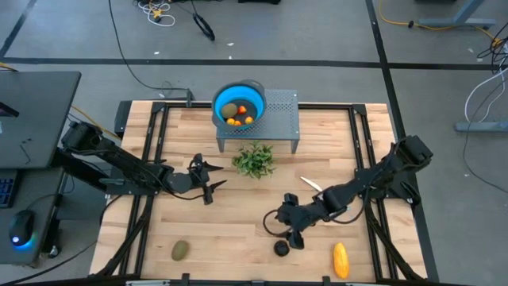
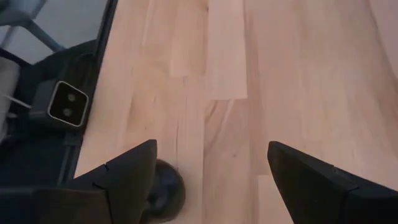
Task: Pick & Place Fruit
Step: Put the black plum into the blue strainer bowl on the shelf
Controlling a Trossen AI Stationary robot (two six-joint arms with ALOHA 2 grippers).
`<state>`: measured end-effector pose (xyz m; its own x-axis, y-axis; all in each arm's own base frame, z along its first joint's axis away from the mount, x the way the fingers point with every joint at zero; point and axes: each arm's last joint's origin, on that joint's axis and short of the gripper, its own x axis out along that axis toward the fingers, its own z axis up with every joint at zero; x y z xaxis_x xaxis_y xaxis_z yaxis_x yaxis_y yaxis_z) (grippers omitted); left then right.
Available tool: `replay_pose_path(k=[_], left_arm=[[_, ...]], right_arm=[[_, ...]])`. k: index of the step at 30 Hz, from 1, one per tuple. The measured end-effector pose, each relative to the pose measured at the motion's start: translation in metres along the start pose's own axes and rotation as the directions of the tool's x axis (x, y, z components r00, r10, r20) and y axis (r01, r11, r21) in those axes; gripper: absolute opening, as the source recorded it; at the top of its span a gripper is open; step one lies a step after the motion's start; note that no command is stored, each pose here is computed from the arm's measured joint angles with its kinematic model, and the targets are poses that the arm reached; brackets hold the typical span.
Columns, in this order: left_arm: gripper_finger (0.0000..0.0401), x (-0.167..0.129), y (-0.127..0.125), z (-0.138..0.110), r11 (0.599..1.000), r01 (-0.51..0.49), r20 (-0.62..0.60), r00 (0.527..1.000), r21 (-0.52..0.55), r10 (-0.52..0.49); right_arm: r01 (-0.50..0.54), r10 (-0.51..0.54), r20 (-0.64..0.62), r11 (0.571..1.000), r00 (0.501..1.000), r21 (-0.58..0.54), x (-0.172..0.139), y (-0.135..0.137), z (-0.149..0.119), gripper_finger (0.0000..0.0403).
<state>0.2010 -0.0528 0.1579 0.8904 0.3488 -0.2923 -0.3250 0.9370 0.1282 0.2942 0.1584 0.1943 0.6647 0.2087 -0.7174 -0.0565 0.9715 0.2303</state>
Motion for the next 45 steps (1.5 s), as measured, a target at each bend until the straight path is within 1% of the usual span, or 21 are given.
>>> replay_pose_path(k=[4, 10, 17, 21, 25, 29, 36, 39, 42, 45], left_arm=[[0.0233, 0.000, 0.000, 0.000, 1.000, 0.001, -0.001, 1.000, -0.014, -0.001], [0.0233, 0.000, -0.001, -0.002, 0.997, 0.029, -0.014, 0.999, -0.078, -0.031], [0.0233, 0.005, -0.009, -0.015, 0.991, 0.039, -0.070, 0.996, -0.128, -0.048], [0.0233, 0.004, -0.016, -0.021, 0.981, 0.038, -0.080, 0.995, -0.189, -0.054], [0.0233, 0.000, -0.027, -0.019, 0.959, 0.056, -0.028, 0.997, -0.279, -0.066], [0.0233, -0.007, -0.039, -0.017, 0.937, 0.080, 0.048, 0.997, -0.339, -0.068], [0.0233, -0.016, -0.056, -0.017, 0.903, 0.103, 0.151, 0.988, -0.417, -0.043], [0.0233, -0.015, -0.065, -0.018, 0.898, 0.101, 0.165, 0.986, -0.429, -0.032], [0.0233, -0.009, -0.078, -0.016, 0.898, 0.094, 0.168, 0.985, -0.430, -0.023], [0.0233, 0.000, -0.096, -0.012, 0.907, 0.096, 0.167, 0.986, -0.410, -0.029]], right_arm=[[0.025, -0.025, 0.010, 1.000, 1.000, 0.011, 0.001, 0.006, -0.004, 0.0320], [0.036, -0.036, 0.015, 0.999, 0.999, 0.011, 0.000, 0.013, -0.009, 0.0325], [0.025, -0.025, 0.014, 1.000, 1.000, 0.009, 0.000, 0.015, -0.010, 0.0325], [0.015, -0.015, 0.009, 1.000, 1.000, -0.002, 0.000, 0.015, -0.010, 0.0325], [-0.022, 0.022, -0.011, 1.000, 1.000, -0.009, -0.001, 0.019, -0.012, 0.0325], [-0.029, 0.029, -0.010, 0.999, 1.000, -0.028, -0.002, 0.025, -0.015, 0.0325], [-0.013, 0.018, 0.059, 0.996, 0.998, -0.089, -0.004, 0.035, -0.016, 0.0325], [0.002, 0.007, 0.085, 0.994, 0.996, -0.110, -0.004, 0.038, -0.016, 0.0325], [0.028, -0.016, 0.096, 0.991, 0.995, -0.129, -0.001, 0.043, -0.021, 0.0325], [0.013, 0.001, 0.080, 0.985, 0.997, -0.173, 0.007, 0.050, -0.030, 0.0325]])
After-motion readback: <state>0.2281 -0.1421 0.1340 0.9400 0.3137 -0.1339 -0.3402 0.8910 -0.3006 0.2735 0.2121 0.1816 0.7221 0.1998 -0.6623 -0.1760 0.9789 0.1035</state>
